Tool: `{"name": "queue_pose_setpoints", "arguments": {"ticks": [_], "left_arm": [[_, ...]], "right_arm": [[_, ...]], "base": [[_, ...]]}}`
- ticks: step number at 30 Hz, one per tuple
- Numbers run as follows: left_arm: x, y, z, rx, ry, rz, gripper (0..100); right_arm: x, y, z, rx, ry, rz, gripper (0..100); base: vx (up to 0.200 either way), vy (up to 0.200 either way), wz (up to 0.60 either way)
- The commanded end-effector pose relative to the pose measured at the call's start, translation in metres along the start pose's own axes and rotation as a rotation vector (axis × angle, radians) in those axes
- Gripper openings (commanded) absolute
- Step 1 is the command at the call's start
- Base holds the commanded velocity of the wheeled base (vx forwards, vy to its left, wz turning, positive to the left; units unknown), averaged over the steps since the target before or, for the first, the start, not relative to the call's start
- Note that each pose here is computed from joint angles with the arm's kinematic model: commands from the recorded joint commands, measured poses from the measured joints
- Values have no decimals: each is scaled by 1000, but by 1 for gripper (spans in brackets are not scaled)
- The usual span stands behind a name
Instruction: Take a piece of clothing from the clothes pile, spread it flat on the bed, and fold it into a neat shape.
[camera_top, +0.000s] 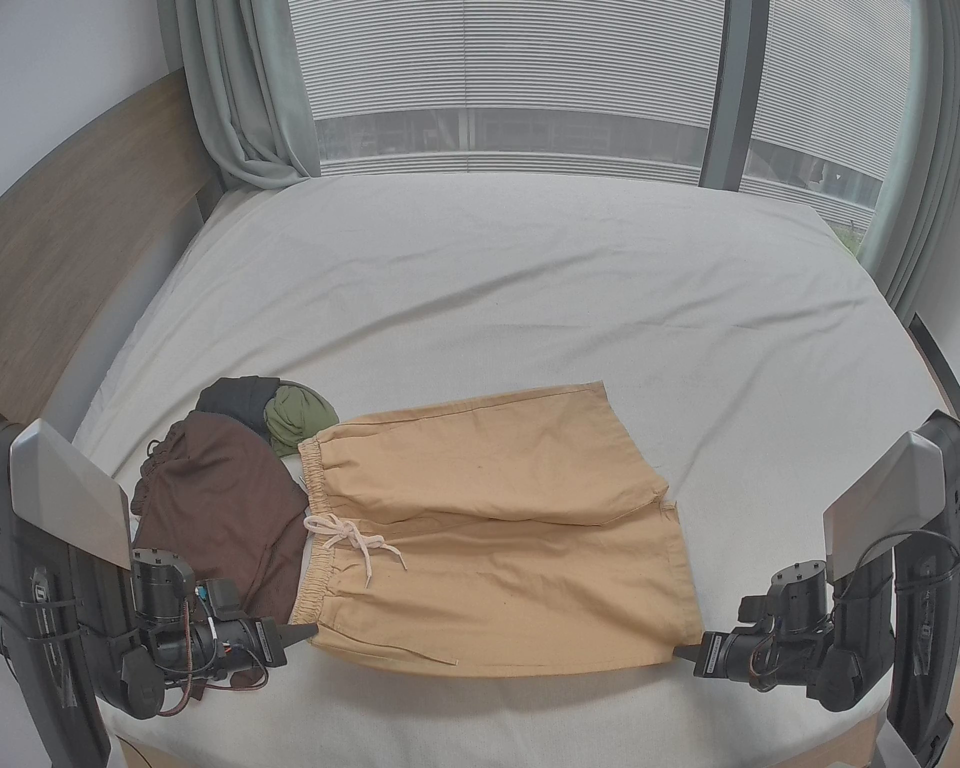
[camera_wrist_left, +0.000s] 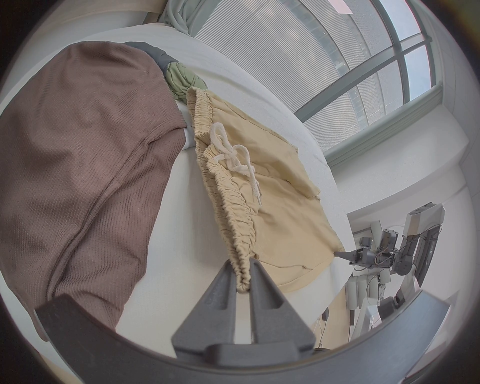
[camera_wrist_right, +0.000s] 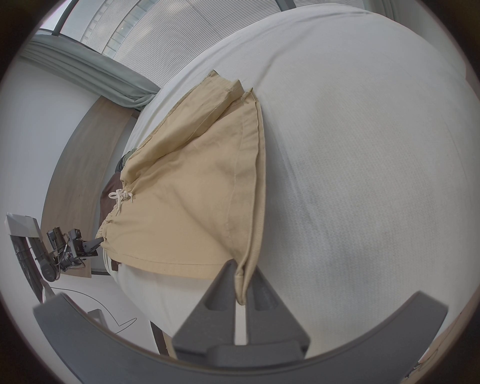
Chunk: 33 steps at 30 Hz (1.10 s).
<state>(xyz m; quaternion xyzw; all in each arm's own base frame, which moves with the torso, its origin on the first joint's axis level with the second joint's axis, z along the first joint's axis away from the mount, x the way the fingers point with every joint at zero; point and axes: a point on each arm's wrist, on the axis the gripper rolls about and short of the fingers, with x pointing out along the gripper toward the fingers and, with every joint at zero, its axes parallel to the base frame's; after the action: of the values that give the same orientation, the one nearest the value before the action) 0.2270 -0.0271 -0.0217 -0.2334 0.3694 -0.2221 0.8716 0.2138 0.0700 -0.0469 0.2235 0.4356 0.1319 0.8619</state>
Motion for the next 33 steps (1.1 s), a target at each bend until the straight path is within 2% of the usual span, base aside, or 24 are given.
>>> {"name": "queue_pose_setpoints", "arguments": {"ticks": [1, 5, 6, 25, 27, 29, 30, 33], "left_arm": [[-1, 4, -5, -5, 18, 15, 0], [-1, 8, -4, 3, 12, 25, 0], [-1, 8, -4, 3, 13, 25, 0], [4, 12, -8, 30, 37, 28, 0], [4, 12, -8, 30, 37, 28, 0], [5, 12, -8, 30, 35, 27, 0], [5, 12, -8, 30, 35, 27, 0], [4, 12, -8, 31, 33, 27, 0]], "right_arm": [[3, -2, -3, 3, 19, -9, 0], [4, -4, -5, 4, 29, -12, 0], [5, -3, -5, 3, 29, -10, 100], [15, 0, -1, -17, 4, 3, 100], [24, -2, -6, -17, 7, -41, 100], [25, -2, -8, -20, 10, -46, 100], [26, -2, -9, -22, 14, -46, 0], [26, -2, -8, -22, 13, -45, 0]], "base": [[0, 0, 0], [0, 0, 0], [0, 0, 0], [0, 0, 0], [0, 0, 0], [0, 0, 0], [0, 0, 0], [0, 0, 0]]}}
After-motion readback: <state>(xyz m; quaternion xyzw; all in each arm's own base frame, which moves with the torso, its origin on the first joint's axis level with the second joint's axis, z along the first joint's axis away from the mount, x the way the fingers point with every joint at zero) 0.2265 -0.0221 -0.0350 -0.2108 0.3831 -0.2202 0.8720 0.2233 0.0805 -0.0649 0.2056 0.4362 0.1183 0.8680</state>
